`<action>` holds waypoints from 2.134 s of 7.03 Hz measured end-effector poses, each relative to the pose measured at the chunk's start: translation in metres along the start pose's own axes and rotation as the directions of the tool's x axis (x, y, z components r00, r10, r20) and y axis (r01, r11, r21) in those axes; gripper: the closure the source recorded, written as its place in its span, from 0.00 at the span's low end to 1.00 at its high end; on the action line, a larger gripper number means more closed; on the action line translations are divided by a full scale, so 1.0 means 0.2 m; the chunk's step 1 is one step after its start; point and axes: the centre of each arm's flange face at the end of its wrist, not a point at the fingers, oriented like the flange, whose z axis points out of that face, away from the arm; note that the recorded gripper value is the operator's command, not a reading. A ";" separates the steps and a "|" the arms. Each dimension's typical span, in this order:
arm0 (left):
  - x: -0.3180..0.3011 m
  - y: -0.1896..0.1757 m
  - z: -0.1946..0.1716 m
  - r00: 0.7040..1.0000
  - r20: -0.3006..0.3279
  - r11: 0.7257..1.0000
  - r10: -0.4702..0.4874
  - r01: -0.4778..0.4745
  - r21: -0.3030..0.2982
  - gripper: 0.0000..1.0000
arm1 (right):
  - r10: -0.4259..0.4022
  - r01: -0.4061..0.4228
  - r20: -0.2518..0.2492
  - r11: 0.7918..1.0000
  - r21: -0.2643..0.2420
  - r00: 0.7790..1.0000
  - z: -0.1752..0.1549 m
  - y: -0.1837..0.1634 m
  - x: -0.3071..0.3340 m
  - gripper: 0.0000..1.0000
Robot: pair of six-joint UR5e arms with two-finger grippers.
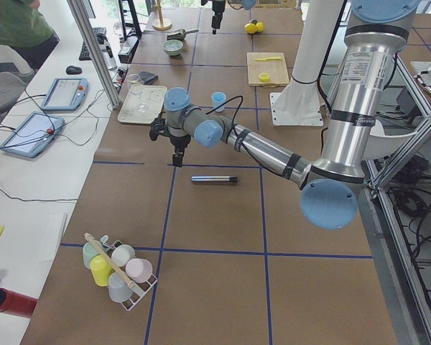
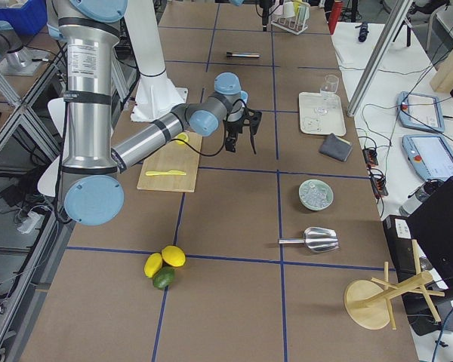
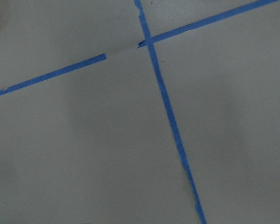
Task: Squeeze lemon into cup
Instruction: 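Move the right gripper down toward the lemon slice on the wooden board, then close the right gripper on the lemon slice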
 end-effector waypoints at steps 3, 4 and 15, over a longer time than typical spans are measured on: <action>0.12 0.04 0.09 1.000 -0.006 1.000 -0.009 0.009 -0.020 0.00 | -0.035 0.035 -0.007 0.999 0.020 0.999 0.17 0.54 -0.21 0.00; 0.13 0.04 0.09 1.000 -0.009 1.000 -0.009 0.009 -0.020 0.00 | -0.066 0.067 -0.039 0.997 0.032 0.997 0.25 0.69 -0.23 0.00; 0.16 0.03 0.09 1.000 -0.021 1.000 0.000 0.000 -0.010 0.00 | -0.216 0.233 -0.180 0.969 0.079 0.960 0.64 1.30 -0.29 0.00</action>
